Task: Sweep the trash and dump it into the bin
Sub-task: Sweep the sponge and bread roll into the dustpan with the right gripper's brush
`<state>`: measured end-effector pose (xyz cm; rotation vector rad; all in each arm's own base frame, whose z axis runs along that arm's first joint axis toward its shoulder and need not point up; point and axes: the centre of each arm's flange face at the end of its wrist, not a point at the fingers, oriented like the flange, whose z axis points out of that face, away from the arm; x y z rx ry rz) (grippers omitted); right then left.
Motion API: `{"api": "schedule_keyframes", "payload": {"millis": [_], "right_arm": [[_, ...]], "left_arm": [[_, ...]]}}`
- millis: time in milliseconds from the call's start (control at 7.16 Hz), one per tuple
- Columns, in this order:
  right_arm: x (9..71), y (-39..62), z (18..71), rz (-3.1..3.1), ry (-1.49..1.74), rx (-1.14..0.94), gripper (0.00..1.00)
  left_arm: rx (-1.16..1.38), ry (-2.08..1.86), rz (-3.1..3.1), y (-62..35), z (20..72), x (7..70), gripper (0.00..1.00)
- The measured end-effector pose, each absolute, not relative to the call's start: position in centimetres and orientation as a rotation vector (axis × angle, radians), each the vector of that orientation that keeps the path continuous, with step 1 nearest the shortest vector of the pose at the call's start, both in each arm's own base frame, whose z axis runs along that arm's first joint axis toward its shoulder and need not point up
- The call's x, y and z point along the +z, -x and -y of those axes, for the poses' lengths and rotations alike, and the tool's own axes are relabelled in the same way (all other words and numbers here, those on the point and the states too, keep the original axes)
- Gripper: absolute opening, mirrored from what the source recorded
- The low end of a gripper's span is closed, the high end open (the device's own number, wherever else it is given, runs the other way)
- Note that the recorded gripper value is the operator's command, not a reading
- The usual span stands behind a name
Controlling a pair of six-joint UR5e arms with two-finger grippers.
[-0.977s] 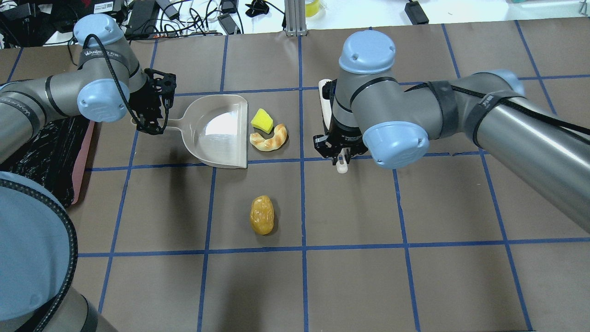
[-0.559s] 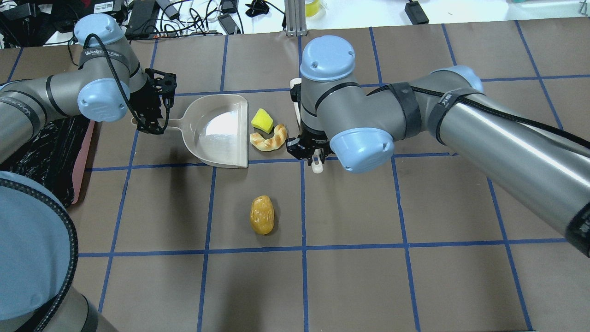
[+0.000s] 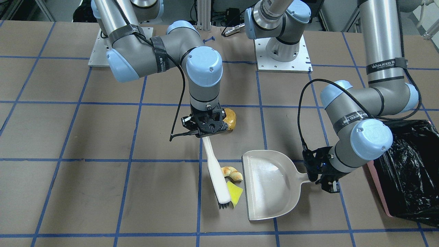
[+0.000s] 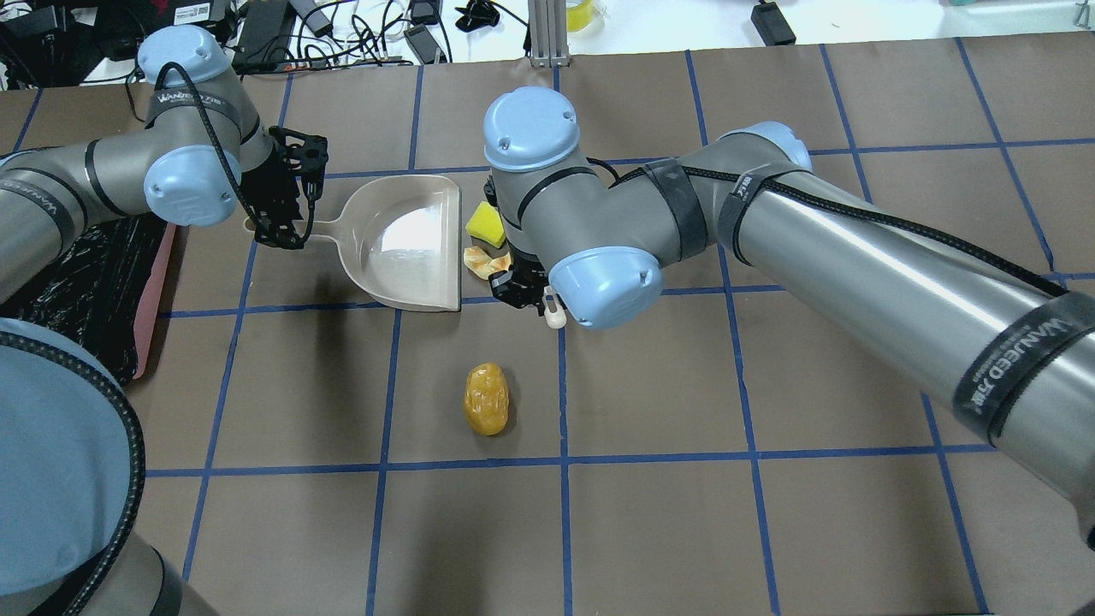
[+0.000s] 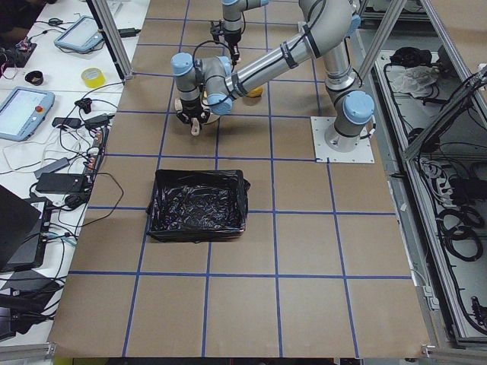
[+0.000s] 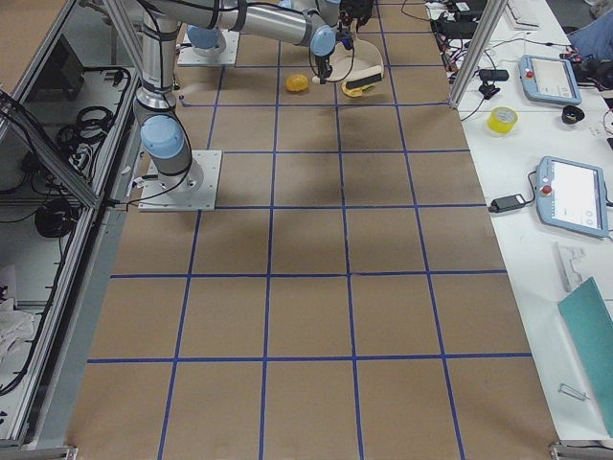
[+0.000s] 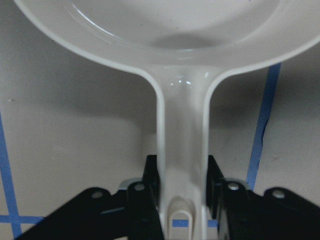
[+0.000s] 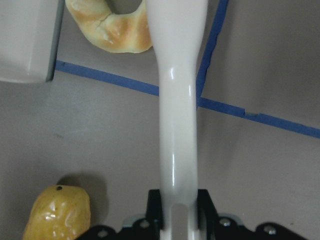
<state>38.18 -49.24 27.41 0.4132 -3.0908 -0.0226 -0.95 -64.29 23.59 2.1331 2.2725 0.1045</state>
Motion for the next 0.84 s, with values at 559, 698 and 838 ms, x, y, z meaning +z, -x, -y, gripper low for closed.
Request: {"api": "schedule_keyframes", "payload": {"millis": [559, 698, 838], "right_arm": [[26.7, -37.6, 49.7, 3.1, -0.157, -0.036, 0.0], [26.3, -37.6, 49.7, 3.113, -0.068, -0.051, 0.0], [25.8, -37.8, 49.7, 3.129, 0.001, -0.081, 0.0]], "left_arm": [[0.105, -2.133, -2.273, 0.9, 64.3, 23.6, 0.01], [0.104, -2.133, -2.273, 0.9, 64.3, 23.6, 0.01], [0.104, -2.133, -2.273, 0.9, 64.3, 23.6, 0.01]]}}
